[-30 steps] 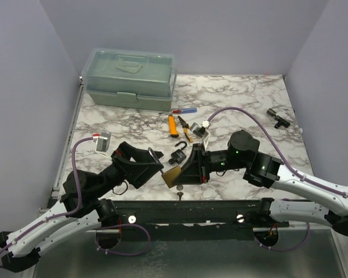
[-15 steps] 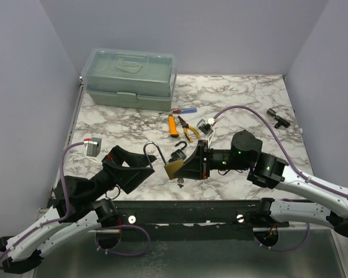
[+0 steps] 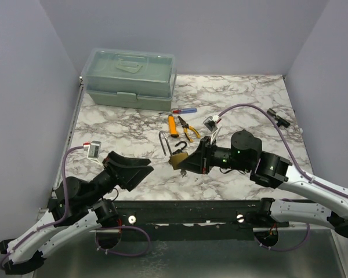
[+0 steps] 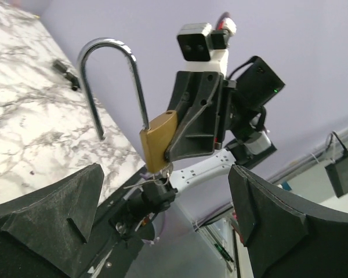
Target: Unlock with the key
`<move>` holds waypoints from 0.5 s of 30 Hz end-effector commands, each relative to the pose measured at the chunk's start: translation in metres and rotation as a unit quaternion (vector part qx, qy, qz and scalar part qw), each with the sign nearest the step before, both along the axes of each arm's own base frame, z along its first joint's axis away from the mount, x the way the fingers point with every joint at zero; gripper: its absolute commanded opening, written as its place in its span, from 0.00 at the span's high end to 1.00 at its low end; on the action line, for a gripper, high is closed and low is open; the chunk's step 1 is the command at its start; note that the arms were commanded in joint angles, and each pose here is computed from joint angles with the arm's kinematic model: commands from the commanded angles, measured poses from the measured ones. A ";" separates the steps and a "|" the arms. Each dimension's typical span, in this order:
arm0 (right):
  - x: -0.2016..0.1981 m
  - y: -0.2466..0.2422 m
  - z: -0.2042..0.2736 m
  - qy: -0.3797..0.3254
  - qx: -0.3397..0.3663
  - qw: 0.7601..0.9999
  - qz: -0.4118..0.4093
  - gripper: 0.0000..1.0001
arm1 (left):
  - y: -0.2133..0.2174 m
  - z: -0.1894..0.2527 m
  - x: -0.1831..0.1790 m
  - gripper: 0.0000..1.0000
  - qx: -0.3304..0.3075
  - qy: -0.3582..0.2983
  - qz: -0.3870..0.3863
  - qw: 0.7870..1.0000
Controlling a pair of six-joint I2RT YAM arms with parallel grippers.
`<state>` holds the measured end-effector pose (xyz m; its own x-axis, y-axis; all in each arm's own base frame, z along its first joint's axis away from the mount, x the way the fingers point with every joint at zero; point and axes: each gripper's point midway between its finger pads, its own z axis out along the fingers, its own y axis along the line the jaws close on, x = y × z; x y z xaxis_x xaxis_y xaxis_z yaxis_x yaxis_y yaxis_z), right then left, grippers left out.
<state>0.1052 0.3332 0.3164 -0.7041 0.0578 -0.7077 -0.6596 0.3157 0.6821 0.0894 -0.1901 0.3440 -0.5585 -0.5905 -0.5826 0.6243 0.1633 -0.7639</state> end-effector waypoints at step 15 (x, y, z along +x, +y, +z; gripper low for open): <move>0.080 -0.070 -0.101 0.056 -0.258 0.921 -0.287 0.99 | 0.033 -0.043 0.037 0.03 0.180 0.065 0.132 0.973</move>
<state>0.1646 0.2864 0.2294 -0.7440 0.0820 -0.6631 -0.3530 0.7944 0.4943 0.1144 -0.1648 0.3179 -0.5191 -0.5710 -0.6360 0.4744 0.4264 -0.7701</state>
